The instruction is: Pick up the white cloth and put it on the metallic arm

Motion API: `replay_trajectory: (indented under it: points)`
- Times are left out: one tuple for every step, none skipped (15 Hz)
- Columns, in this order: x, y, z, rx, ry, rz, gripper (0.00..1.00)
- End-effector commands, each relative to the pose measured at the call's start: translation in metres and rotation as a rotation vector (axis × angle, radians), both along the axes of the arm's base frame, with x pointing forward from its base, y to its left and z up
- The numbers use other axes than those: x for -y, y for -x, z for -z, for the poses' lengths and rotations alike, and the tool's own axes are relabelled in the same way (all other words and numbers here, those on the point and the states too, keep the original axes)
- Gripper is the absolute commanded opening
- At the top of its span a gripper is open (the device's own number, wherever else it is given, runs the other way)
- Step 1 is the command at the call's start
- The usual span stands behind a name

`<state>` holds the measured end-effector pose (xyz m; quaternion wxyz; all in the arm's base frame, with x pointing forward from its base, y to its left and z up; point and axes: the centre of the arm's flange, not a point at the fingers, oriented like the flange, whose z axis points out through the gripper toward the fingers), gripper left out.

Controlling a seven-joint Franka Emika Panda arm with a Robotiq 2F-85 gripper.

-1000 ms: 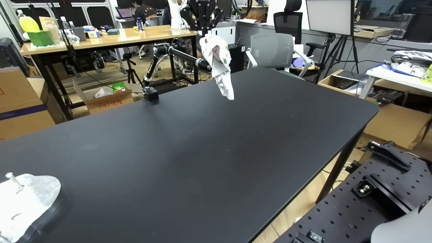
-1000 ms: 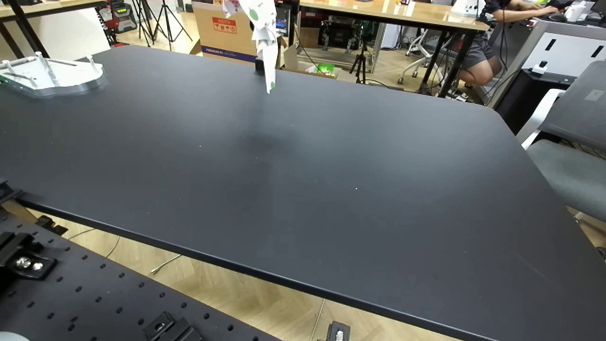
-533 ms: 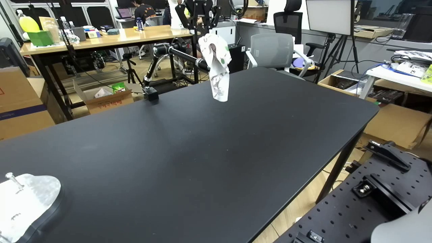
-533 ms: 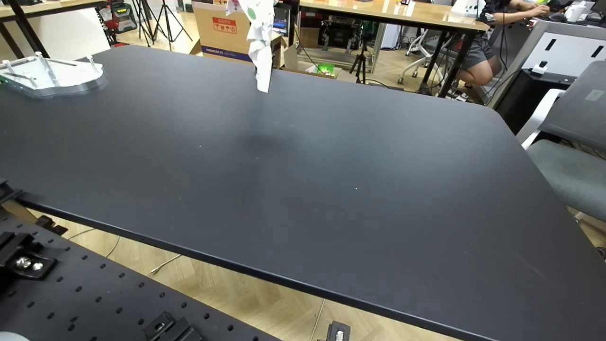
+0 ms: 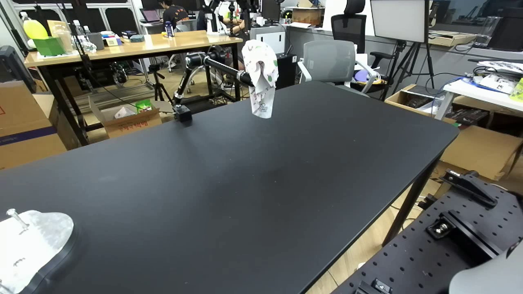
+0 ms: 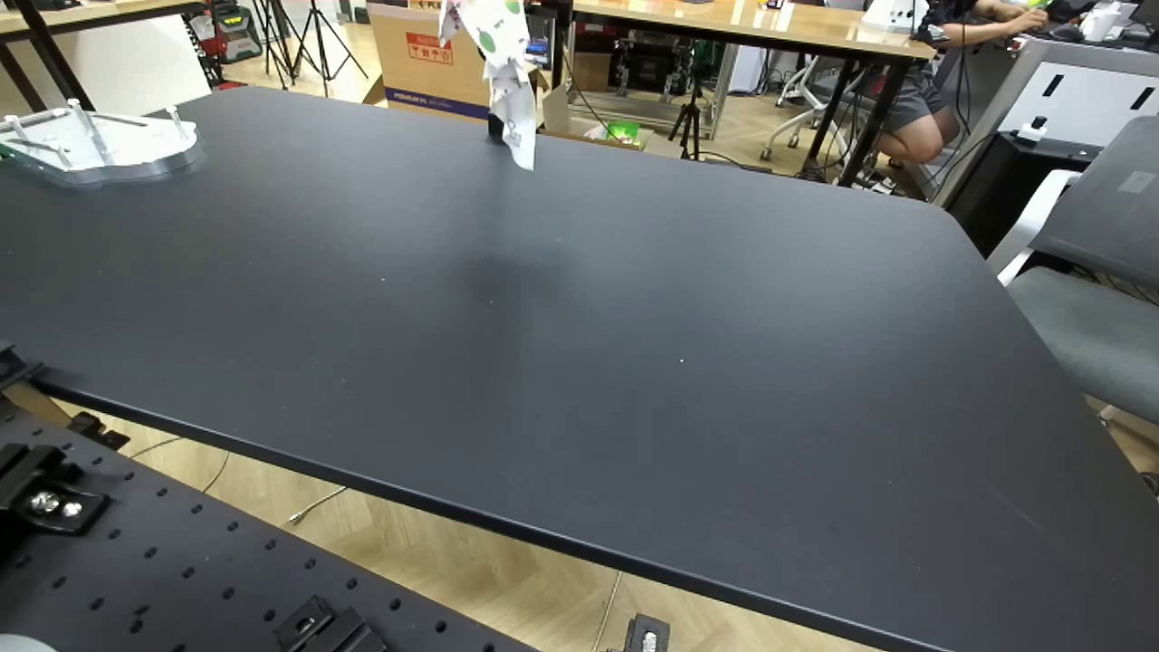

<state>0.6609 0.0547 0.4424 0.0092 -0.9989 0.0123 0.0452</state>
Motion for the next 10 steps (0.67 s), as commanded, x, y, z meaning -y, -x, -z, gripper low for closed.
replay_trajectory:
  points:
    - [-0.009,0.001,-0.029,0.041,0.028,-0.003,1.00]
    - [-0.012,0.002,-0.038,0.052,0.027,-0.007,1.00]
    - [-0.011,0.005,-0.047,0.082,0.025,-0.008,1.00]
    - [-0.010,0.001,-0.025,0.046,0.010,-0.021,1.00]
    - [-0.010,0.002,-0.032,0.059,0.011,-0.024,1.00]
    - [-0.011,0.003,-0.038,0.068,0.011,-0.025,1.00]
    - [-0.010,0.004,-0.041,0.073,0.012,-0.025,1.00]
    - [-0.010,0.004,-0.042,0.075,0.012,-0.025,1.00]
    - [-0.010,0.004,-0.042,0.074,0.012,-0.025,1.00]
    - [-0.010,0.004,-0.041,0.074,0.012,-0.025,1.00]
